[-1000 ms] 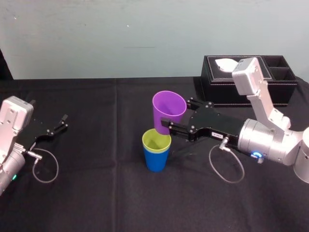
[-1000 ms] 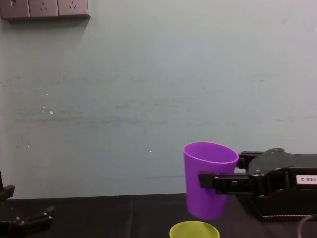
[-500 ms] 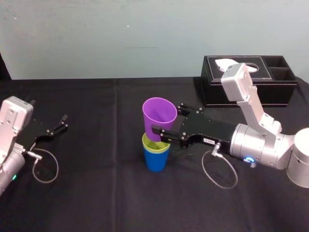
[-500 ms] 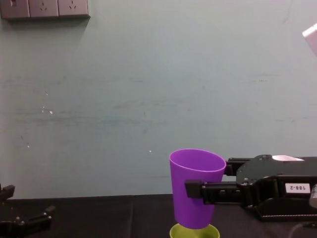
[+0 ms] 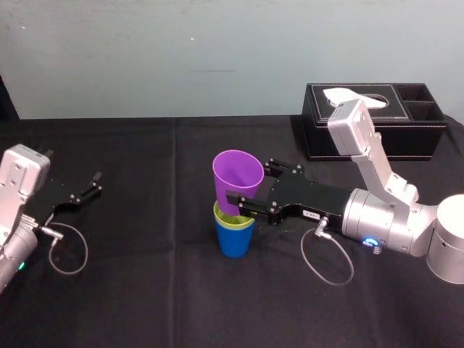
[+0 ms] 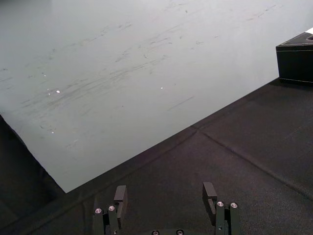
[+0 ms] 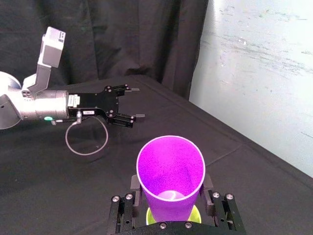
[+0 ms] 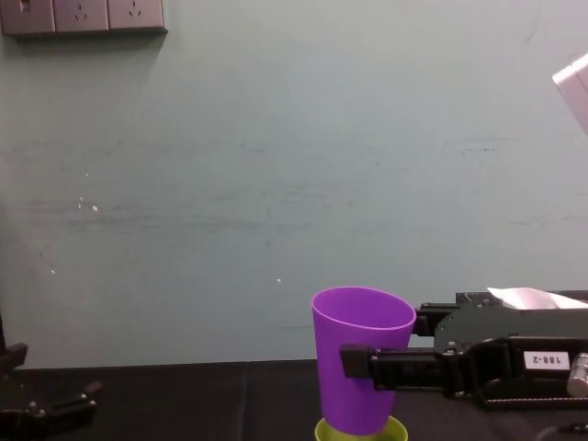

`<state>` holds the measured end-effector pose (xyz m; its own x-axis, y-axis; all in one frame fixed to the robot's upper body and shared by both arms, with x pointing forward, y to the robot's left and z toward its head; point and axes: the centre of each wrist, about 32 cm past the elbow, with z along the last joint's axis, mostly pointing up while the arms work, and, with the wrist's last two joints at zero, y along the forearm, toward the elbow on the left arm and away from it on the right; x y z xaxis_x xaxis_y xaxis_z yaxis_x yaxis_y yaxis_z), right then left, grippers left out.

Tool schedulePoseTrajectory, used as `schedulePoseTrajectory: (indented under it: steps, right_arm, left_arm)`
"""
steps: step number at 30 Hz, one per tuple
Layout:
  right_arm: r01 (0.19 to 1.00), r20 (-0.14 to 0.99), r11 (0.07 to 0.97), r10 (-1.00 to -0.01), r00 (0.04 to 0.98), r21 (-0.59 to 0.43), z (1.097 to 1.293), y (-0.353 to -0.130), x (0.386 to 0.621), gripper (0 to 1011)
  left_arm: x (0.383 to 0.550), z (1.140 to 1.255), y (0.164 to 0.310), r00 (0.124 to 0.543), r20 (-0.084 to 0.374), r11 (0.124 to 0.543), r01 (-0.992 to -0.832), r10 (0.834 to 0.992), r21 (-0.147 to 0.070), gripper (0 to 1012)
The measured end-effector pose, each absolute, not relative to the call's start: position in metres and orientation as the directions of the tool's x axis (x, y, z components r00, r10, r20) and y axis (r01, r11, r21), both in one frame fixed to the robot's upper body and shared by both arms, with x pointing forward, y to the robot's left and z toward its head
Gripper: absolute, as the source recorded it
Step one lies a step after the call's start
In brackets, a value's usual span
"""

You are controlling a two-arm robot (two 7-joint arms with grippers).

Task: Stack the three plastic cups sequentially using one hand.

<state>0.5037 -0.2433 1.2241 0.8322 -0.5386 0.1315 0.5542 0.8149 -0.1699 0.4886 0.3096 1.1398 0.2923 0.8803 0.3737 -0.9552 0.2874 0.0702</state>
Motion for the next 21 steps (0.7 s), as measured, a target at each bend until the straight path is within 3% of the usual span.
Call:
schedulePoseTrajectory:
  steps: [21]
  right_arm:
    - [0.559,0.123,0.81,-0.545,0.829,-0.177,1.2192,-0.2447,0.5034,722]
  left_arm:
    - [0.4886,1.1398,0.3097,0.292,0.374,0.287,-0.955,0.88,0.07,1010]
